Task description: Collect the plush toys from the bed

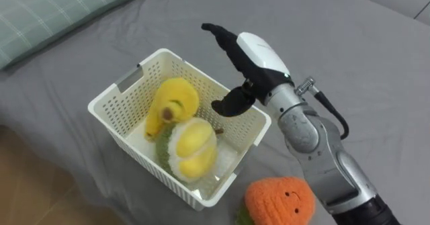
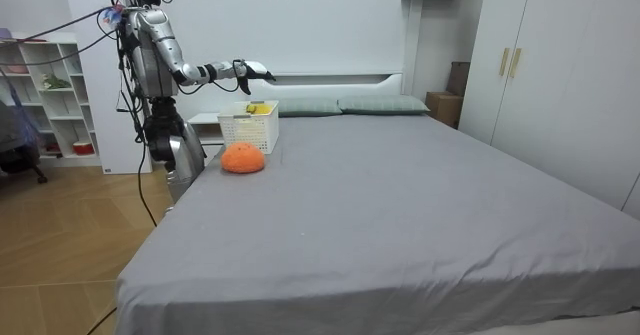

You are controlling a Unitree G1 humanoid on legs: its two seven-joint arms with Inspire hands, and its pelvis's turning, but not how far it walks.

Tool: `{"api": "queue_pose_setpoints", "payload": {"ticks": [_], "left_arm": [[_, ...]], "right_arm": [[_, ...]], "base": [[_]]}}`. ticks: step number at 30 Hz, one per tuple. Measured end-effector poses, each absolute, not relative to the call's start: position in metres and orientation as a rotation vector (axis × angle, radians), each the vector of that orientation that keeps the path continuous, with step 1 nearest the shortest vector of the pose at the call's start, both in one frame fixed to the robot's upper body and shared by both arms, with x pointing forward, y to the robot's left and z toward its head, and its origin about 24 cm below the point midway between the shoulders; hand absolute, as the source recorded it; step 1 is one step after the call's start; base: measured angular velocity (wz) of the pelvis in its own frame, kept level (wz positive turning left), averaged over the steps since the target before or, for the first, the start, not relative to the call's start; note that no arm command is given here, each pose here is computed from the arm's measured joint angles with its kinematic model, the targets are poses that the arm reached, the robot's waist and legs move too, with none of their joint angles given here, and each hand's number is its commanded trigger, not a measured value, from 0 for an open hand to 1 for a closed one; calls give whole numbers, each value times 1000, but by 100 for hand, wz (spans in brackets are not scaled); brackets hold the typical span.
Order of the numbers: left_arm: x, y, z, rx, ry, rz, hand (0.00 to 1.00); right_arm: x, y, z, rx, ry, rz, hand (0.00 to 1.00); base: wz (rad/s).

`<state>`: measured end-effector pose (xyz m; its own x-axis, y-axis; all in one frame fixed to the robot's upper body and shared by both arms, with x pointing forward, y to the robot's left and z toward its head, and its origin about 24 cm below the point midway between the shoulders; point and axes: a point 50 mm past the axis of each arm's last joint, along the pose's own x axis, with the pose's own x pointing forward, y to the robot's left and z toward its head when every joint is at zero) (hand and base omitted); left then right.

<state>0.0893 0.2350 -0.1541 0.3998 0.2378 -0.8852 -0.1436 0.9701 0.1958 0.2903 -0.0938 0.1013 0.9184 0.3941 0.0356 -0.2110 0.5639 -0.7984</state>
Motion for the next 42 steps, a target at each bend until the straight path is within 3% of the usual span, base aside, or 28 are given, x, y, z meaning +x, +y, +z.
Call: {"api": "queue_pose_setpoints", "payload": {"ticks": [12, 26, 42], "left_arm": [[79, 238, -155, 92, 1154, 291, 0], [71, 228, -160, 52, 1189, 325, 0], [68, 229, -160, 51, 1192, 330, 0]], "right_arm": [[292, -132, 100, -752, -177, 185, 0], [268, -179, 54, -629, 43, 59, 0], [253, -197, 23, -669, 193, 40, 0]], "base": [[-2], [-15], [-16]]}}
